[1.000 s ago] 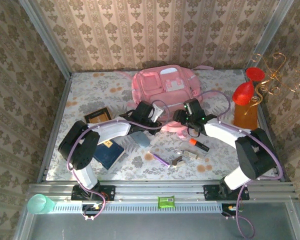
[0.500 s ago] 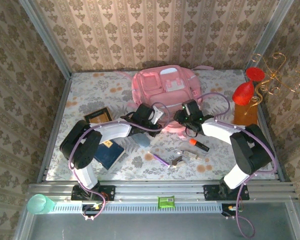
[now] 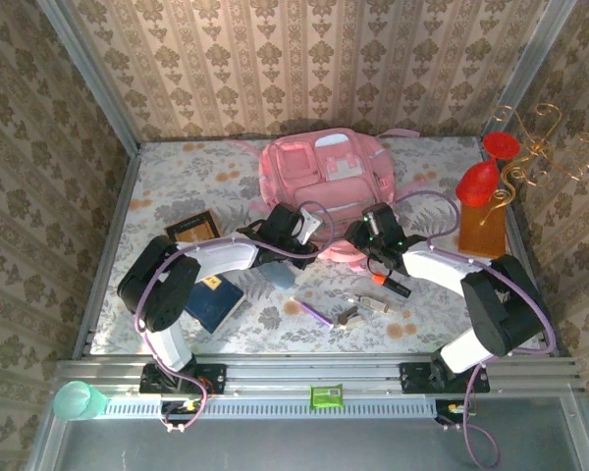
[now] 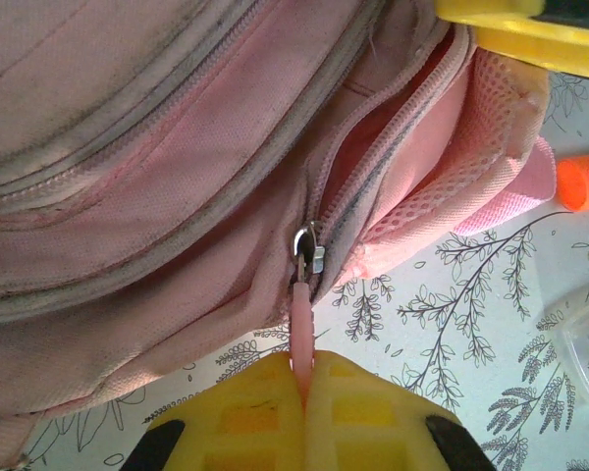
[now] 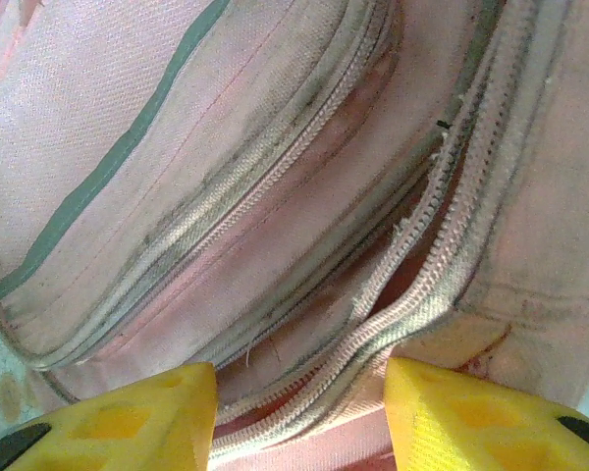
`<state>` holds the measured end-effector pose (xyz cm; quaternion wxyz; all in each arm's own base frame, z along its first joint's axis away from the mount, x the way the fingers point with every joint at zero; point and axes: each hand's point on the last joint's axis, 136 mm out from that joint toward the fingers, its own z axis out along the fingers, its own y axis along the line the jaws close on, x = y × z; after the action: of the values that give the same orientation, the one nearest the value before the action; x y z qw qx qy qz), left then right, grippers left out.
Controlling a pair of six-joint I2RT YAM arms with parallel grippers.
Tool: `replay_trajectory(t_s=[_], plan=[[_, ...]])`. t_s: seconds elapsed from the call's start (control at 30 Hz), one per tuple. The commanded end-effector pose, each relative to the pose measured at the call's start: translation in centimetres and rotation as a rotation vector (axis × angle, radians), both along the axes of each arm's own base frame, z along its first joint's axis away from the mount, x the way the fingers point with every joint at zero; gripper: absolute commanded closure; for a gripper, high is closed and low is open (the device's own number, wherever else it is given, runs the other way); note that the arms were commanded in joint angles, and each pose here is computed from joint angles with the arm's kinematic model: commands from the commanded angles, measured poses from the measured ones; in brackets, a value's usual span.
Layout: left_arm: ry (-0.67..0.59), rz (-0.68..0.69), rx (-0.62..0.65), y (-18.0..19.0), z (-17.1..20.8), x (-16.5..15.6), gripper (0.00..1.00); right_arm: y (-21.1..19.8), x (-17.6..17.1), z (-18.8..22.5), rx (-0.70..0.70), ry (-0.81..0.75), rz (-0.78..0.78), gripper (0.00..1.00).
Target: Pack the student bag
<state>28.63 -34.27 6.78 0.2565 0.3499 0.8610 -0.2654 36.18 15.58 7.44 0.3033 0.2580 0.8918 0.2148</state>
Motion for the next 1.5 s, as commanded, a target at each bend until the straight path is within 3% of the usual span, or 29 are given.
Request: replay_trajectory(t_s=[0.0, 0.37, 0.77, 1.47], plan=[[0.075, 0.003, 0.046, 0.7, -2.3, -1.4, 1.00, -0.2, -1.8, -0.8, -0.001, 0.063, 0.000, 0.50], [0.076, 0.001, 0.042, 0.6, -2.5, -1.4, 1.00, 0.8, -0.3, -2.7, -0.006, 0.079, 0.000, 0.51], [0.109, -0.011, 0.057, 0.6, -3.9, -1.7, 0.99, 1.7, 0.7, -1.3, 0.052, -0.001, 0.012, 1.00], [0.095, 0.056, 0.040, -0.1, -4.4, 1.2, 0.77, 2.2, 0.5, -1.3, 0.078, -0.004, 0.039, 1.00]])
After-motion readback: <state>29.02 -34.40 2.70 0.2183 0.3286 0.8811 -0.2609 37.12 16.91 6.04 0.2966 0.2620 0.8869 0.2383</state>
